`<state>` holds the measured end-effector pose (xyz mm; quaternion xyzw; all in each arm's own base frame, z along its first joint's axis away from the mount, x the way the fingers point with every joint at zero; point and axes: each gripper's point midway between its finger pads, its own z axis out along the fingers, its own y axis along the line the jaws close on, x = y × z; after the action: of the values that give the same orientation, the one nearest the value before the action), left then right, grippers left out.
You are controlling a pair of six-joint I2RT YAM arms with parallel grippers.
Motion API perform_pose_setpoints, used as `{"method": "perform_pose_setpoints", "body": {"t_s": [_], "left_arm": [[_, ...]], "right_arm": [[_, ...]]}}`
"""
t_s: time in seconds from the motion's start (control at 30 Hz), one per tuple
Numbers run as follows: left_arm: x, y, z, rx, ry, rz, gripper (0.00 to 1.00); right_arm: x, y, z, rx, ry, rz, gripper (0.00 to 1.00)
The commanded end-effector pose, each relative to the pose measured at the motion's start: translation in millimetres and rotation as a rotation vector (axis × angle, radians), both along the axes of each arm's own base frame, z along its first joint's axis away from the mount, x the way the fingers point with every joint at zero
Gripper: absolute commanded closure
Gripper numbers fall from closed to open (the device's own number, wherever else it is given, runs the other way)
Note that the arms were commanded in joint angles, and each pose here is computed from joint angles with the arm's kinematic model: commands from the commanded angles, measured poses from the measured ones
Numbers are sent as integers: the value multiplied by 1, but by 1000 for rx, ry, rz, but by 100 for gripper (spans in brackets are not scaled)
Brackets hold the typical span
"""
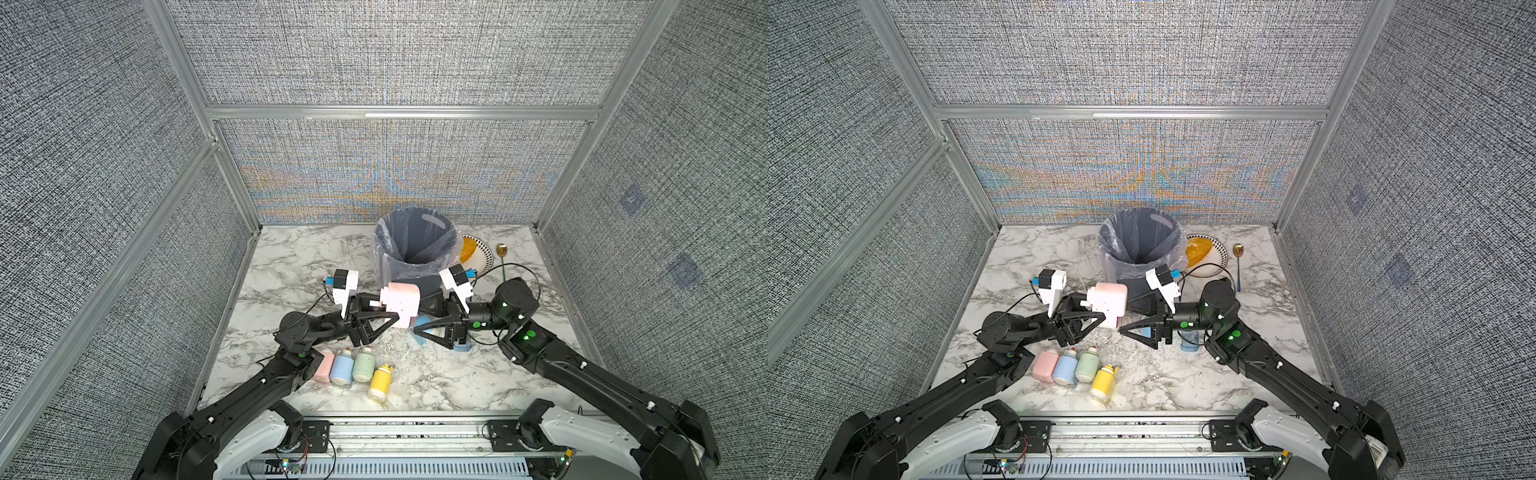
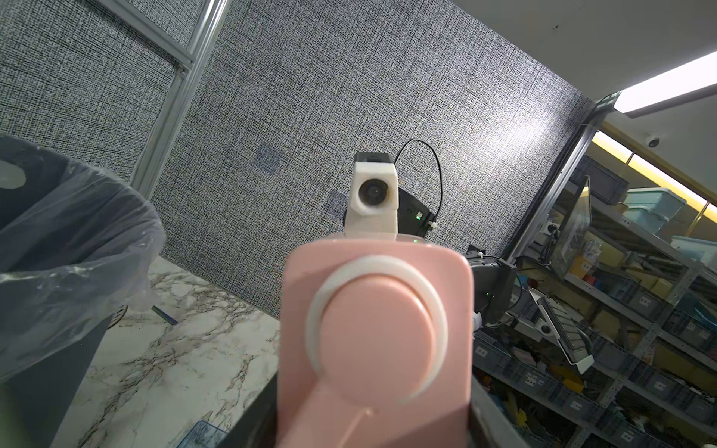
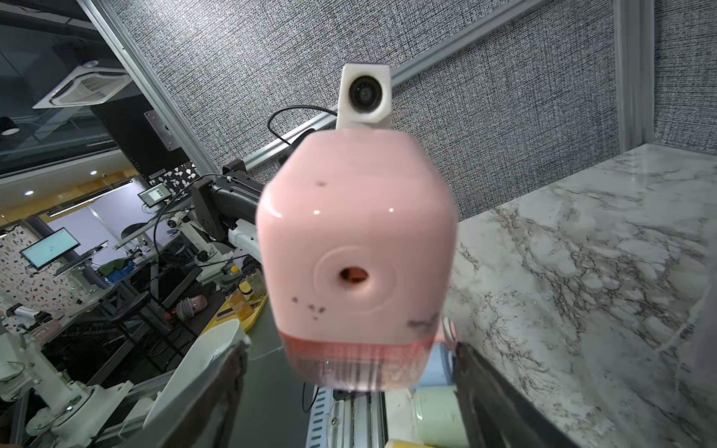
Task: Take out the pencil sharpener tray and clean the shavings
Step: Open the container of the pencil sharpener.
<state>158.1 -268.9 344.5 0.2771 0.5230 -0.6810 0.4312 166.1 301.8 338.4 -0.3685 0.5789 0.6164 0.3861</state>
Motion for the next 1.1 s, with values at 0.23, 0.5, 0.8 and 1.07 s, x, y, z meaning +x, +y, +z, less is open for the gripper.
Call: {"method": "perform_pose_setpoints", "body": {"t_s": [0.23,0.5,0.8,1.07], "left_arm": [[-8,6,9,-34,-47,-3,84],[-7,7,7,-37,-39,9,84],[-9,8,8,-39,-41,10,84],[-10,9,6,-36,-40,12,84]], "right_arm": [[0,5,14,39,-21,24,17],[-10,10,13,35,-28,60,23],[-12,19,7,22,-14,81,32],[-12,18,10,25,-23,73,38]]}}
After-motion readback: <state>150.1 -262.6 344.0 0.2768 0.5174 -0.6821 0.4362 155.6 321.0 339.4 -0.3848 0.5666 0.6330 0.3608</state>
